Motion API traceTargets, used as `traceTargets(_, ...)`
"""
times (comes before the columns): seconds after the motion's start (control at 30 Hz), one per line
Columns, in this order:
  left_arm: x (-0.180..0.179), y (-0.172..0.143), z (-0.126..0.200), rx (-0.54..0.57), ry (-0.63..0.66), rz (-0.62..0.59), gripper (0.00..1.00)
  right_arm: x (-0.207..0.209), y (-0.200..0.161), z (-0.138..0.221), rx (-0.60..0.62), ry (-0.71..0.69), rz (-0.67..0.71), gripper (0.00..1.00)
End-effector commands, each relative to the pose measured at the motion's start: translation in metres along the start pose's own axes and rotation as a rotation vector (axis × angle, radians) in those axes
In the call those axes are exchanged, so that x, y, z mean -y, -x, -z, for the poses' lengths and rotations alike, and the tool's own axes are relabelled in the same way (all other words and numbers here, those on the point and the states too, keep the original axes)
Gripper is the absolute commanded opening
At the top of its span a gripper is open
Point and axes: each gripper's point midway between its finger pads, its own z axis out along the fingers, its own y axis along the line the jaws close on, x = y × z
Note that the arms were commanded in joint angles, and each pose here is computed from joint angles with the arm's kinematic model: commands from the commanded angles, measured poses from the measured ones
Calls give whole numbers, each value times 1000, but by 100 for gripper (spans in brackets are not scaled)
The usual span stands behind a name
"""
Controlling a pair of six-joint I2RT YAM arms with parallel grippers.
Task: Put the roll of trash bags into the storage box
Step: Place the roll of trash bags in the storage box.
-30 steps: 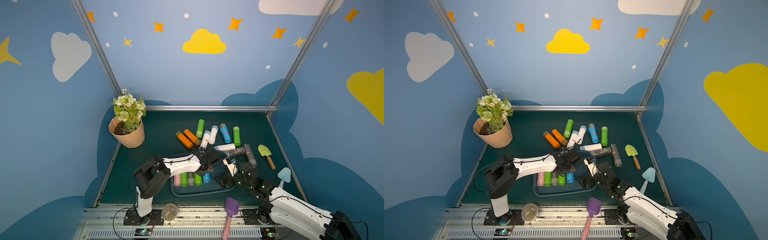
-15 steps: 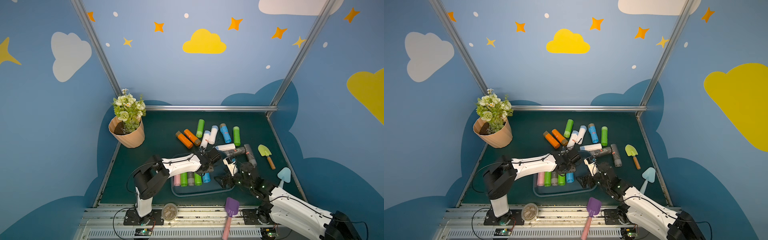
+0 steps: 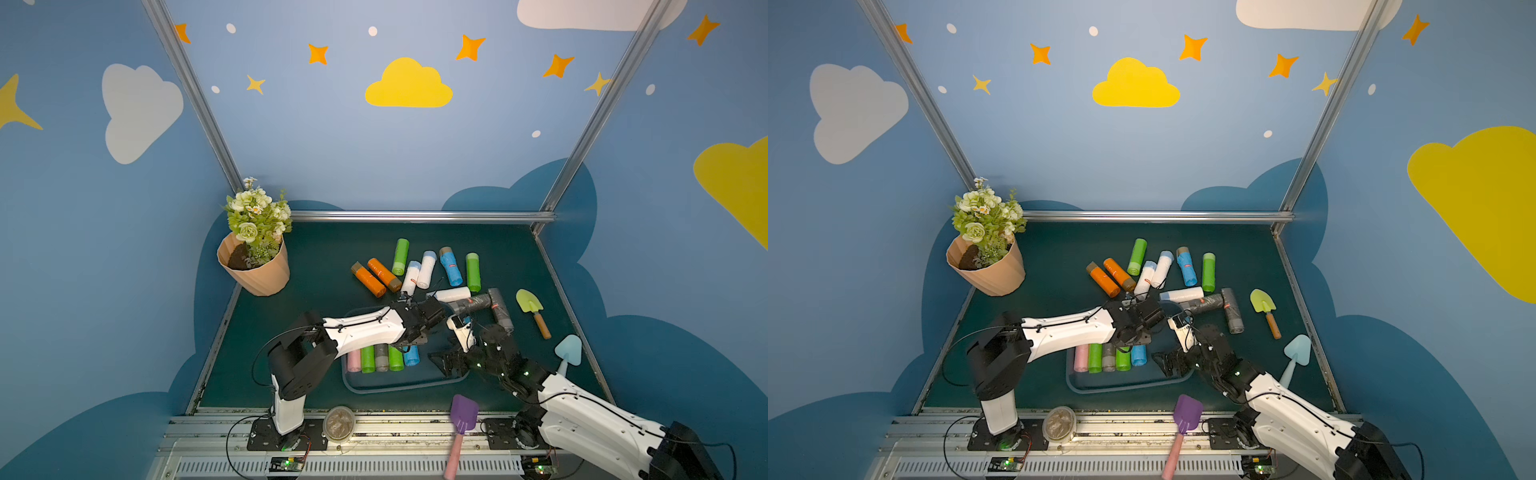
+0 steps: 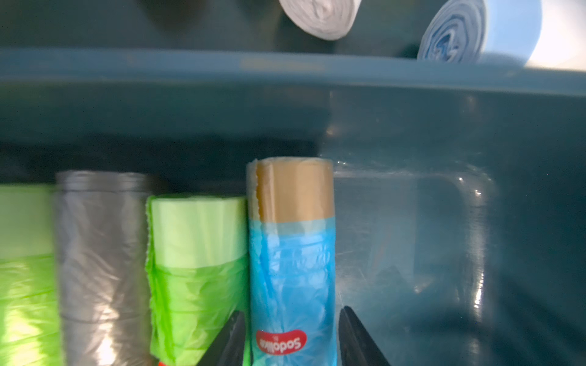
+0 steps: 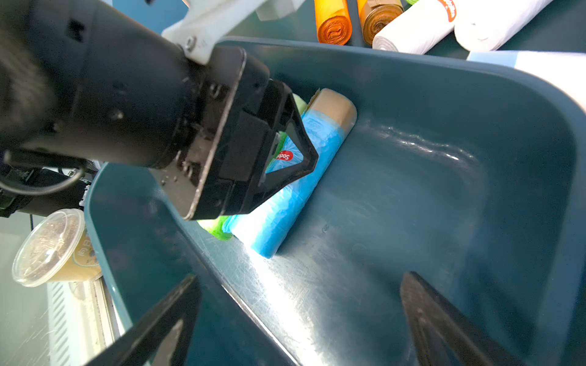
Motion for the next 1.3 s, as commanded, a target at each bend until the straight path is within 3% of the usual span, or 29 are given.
traceTargets(0.0, -32, 0, 6, 5, 129, -49, 48, 1, -1, 0, -9, 2, -12, 97)
traceTargets(0.7, -48, 27, 65, 122, 23, -7, 48, -12, -3, 1, -29, 61, 37, 97)
traceTargets(0.93, -76, 74, 79, 183, 2, 98, 52, -18, -3, 5, -14, 73, 62, 97)
traceTargets(1.27, -113, 141, 45, 193, -50, 348, 65, -27, 3, 8, 19, 86, 102, 97)
